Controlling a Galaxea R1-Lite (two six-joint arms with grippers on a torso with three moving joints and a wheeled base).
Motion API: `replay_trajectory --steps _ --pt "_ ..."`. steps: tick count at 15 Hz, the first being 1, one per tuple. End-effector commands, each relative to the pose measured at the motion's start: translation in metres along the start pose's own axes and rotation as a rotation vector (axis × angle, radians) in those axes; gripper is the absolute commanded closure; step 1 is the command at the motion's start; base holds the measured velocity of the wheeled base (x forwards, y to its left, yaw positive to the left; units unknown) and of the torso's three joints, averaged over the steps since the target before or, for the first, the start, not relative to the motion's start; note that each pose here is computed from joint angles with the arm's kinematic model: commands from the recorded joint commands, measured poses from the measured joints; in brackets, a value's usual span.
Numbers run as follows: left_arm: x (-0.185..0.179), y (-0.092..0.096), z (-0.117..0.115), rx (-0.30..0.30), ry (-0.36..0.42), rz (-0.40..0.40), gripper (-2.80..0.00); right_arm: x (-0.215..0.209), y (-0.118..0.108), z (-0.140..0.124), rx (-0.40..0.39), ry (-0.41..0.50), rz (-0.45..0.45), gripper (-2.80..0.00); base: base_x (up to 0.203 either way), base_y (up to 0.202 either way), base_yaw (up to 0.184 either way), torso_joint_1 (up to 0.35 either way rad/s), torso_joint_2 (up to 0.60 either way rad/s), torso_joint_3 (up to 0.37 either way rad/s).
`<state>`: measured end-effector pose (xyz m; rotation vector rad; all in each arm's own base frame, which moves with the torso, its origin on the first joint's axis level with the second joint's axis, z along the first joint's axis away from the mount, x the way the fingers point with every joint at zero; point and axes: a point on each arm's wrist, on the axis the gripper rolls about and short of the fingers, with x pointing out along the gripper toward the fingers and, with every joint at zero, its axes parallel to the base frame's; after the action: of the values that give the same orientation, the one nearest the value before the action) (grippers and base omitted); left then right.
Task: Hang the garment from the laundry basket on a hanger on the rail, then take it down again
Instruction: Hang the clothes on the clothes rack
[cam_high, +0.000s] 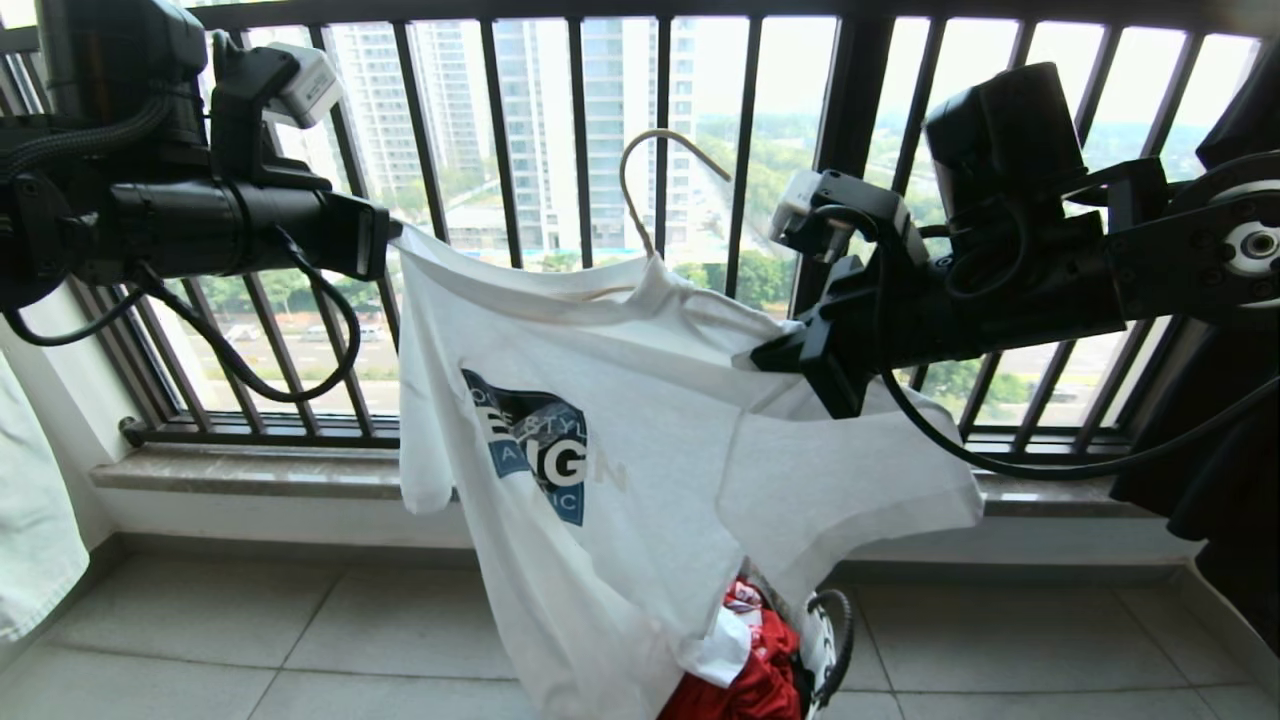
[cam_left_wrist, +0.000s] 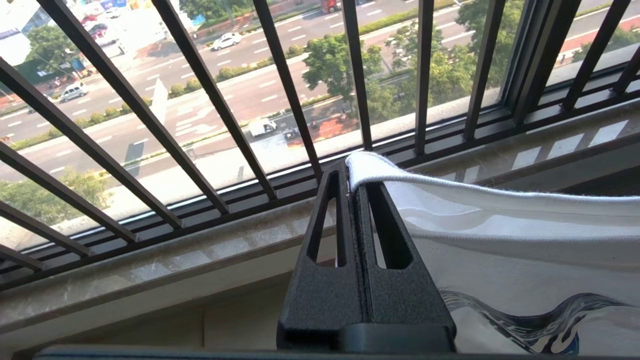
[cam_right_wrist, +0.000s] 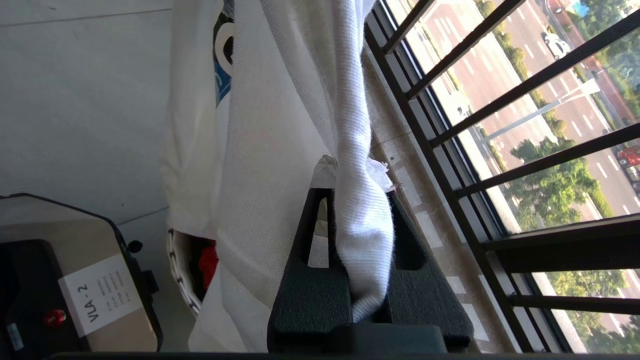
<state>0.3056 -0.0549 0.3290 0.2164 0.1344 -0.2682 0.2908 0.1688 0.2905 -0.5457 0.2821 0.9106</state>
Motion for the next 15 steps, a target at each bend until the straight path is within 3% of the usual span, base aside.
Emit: replay_trajectory --steps 1,7,12,15 --pt "0.007 -0.002 0.004 0.001 -0.010 -0.011 0.00 0.005 0.002 0.002 0.012 -0.004 0.015 0.00 0.000 0.000 0.000 0.000 0.00 0.000" --pt "-0.001 -0.015 0.013 0.001 -0.036 -0.047 0.00 0.015 -0.002 0.005 0.069 -0.010 0.012 0.00 0.000 0.000 0.000 0.000 0.00 0.000" --pt "0.000 -0.015 0.024 0.003 -0.073 -0.045 0.00 0.015 -0.001 0.005 0.099 -0.018 0.023 0.00 0.000 0.000 0.000 0.000 0.00 0.000" --pt "-0.005 -0.017 0.026 0.003 -0.049 -0.055 0.00 0.021 -0.007 0.011 0.129 -0.094 -0.014 0.00 0.000 0.000 0.000 0.000 0.00 0.000"
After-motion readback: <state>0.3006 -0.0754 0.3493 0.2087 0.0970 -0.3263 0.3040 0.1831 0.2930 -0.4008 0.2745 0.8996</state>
